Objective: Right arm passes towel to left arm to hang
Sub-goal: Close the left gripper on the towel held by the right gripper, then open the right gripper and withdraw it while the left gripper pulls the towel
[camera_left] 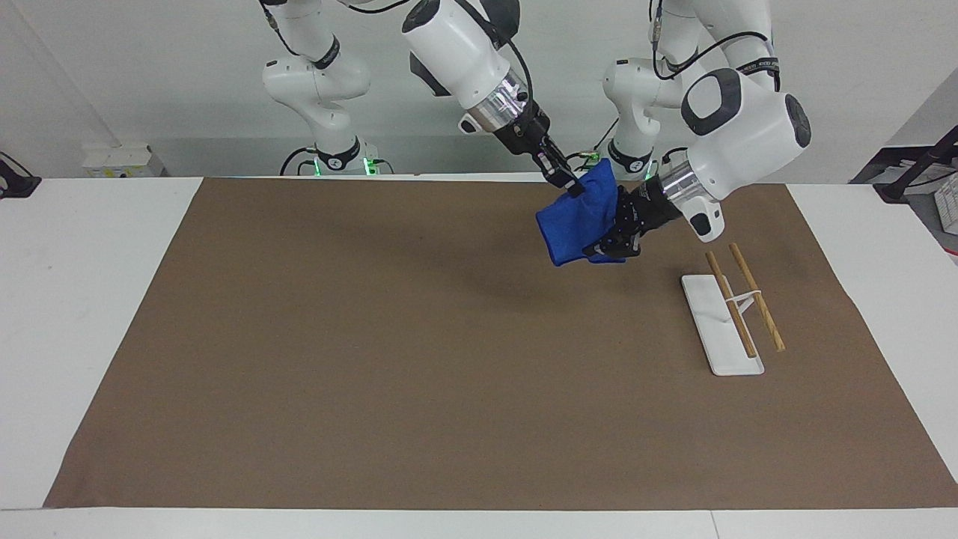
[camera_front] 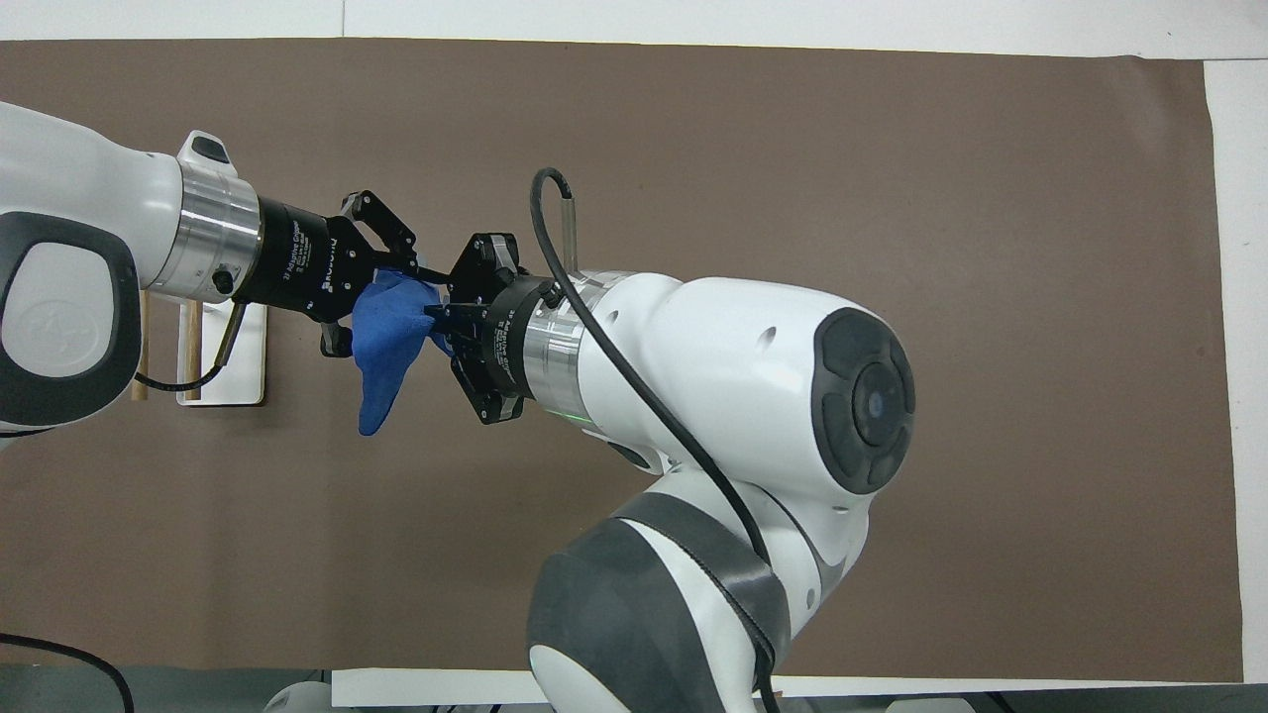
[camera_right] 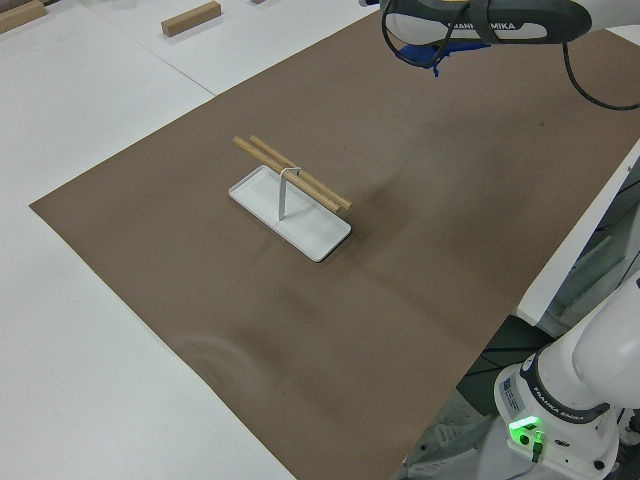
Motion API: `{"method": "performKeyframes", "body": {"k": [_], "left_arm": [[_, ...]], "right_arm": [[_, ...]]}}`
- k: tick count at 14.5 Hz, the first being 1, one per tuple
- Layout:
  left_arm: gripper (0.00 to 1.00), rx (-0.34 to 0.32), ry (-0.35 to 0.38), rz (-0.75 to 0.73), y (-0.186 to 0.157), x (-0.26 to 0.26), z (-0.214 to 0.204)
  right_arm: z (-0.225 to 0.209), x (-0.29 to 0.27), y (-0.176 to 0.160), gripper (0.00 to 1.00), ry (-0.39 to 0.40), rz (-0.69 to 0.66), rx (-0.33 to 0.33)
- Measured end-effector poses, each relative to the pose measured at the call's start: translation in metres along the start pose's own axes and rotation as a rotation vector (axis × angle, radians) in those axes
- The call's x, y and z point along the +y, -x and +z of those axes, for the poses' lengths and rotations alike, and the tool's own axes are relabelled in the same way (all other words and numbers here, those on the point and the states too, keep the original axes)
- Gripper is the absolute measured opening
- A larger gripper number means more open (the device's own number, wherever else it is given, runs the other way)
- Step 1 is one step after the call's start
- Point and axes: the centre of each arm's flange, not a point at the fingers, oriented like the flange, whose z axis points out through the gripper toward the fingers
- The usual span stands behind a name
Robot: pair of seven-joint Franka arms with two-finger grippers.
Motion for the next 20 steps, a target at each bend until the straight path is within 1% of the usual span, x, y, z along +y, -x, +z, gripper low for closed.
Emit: {"method": "performKeyframes", "body": {"k": [1,2,5,7,9,12,13,14,15,16,18,20], "left_arm": [[0.08,0.000,0.000,0.000,0.000,0.000,0.000],[0.04,0.000,0.001,0.000,0.000,0.000,0.000],[0.04,0.000,0.004,-0.002,-0.001,0.001,-0.002],[0.04,0.000,0.005,-0.002,-0.001,0.001,-0.002],[0.04,0.000,0.009,-0.002,-0.001,0.001,-0.003],[0.04,0.002,0.026,-0.002,-0.001,0.003,-0.005],[0.04,0.005,0.047,-0.002,-0.002,0.005,-0.007],[0.04,0.009,0.080,-0.004,-0.003,0.009,-0.011],[0.04,0.016,0.119,-0.003,-0.006,0.013,-0.016],[0.04,0.025,0.159,-0.003,-0.010,0.017,-0.021],[0.04,0.073,0.226,-0.004,-0.025,0.025,-0.029],[0.04,0.125,0.272,-0.023,-0.050,0.028,-0.034]], "right_arm": [[0.000,0.000,0.000,0.04,0.000,0.000,0.000],[0.000,0.000,0.000,0.04,0.000,0.000,0.000],[0.000,0.000,0.000,0.04,0.000,0.000,0.000],[0.000,-0.001,-0.001,0.09,0.000,-0.003,0.001],[-0.001,-0.003,-0.003,0.27,-0.003,-0.021,0.003],[-0.003,-0.007,-0.008,0.59,-0.010,-0.122,0.008],[-0.005,-0.010,-0.012,0.69,-0.014,-0.170,0.013],[-0.007,-0.015,-0.019,0.81,-0.020,-0.229,0.022],[-0.009,-0.020,-0.029,0.92,-0.024,-0.310,0.036],[-0.011,-0.026,-0.041,0.99,-0.025,-0.411,0.055],[-0.019,-0.035,-0.079,1.00,-0.009,-0.642,0.113],[-0.035,-0.044,-0.127,1.00,0.031,-0.859,0.180]]}}
